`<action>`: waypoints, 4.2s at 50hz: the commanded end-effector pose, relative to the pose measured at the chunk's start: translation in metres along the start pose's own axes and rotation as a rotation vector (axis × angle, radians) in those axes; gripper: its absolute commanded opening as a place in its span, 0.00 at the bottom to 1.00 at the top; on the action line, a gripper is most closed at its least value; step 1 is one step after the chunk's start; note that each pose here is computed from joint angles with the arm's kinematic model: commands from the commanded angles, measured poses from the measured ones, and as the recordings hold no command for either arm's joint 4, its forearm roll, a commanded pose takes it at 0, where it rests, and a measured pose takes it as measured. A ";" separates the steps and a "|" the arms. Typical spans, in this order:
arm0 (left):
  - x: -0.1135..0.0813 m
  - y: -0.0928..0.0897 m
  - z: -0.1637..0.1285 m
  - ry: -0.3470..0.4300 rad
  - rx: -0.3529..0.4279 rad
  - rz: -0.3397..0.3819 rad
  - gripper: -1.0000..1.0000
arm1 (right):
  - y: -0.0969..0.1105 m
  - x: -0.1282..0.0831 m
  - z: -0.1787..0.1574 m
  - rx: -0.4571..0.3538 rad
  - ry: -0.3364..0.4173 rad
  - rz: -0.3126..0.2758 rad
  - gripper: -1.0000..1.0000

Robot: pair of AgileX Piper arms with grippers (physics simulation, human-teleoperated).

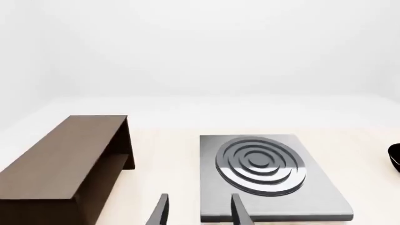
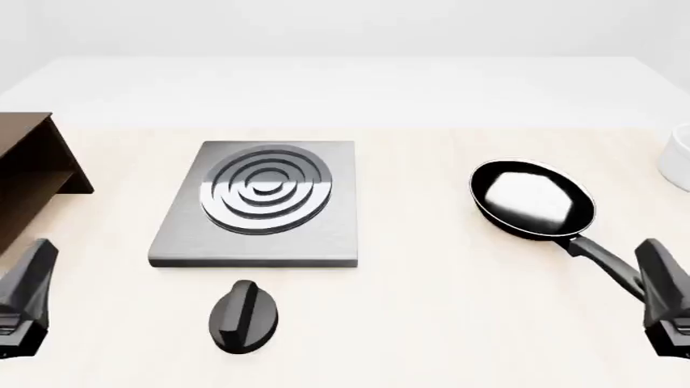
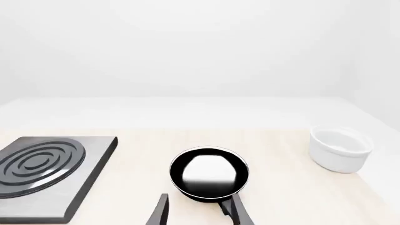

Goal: Turn on the stove and put the frying pan on it.

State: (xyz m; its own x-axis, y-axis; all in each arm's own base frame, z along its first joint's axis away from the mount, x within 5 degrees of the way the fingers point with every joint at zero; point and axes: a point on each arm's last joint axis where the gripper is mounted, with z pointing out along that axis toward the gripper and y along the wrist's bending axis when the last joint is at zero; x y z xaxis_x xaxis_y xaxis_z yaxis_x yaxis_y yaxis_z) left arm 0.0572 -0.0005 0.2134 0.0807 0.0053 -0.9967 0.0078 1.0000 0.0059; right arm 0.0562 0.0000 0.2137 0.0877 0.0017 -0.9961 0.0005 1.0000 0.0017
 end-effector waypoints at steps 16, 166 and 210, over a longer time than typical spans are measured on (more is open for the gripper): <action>-0.060 -0.004 -0.026 0.232 0.152 0.062 1.00 | 0.000 -0.001 0.000 0.007 -0.003 0.014 1.00; 0.089 -0.105 0.069 0.806 0.709 0.379 1.00 | -0.001 -0.001 0.000 0.012 -0.011 0.018 1.00; 0.085 -0.136 0.059 0.815 0.846 0.389 1.00 | -0.001 -0.002 0.000 0.015 -0.014 0.026 1.00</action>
State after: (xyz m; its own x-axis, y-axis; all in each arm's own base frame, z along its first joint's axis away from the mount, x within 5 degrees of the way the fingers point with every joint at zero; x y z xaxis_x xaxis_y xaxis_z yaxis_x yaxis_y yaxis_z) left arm 0.1256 -0.1252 0.1270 -0.4730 0.5708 -0.6712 0.7372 0.6736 0.0534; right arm 0.0559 -0.0009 0.2152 0.1015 0.0255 -0.9945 0.0127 0.9996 0.0269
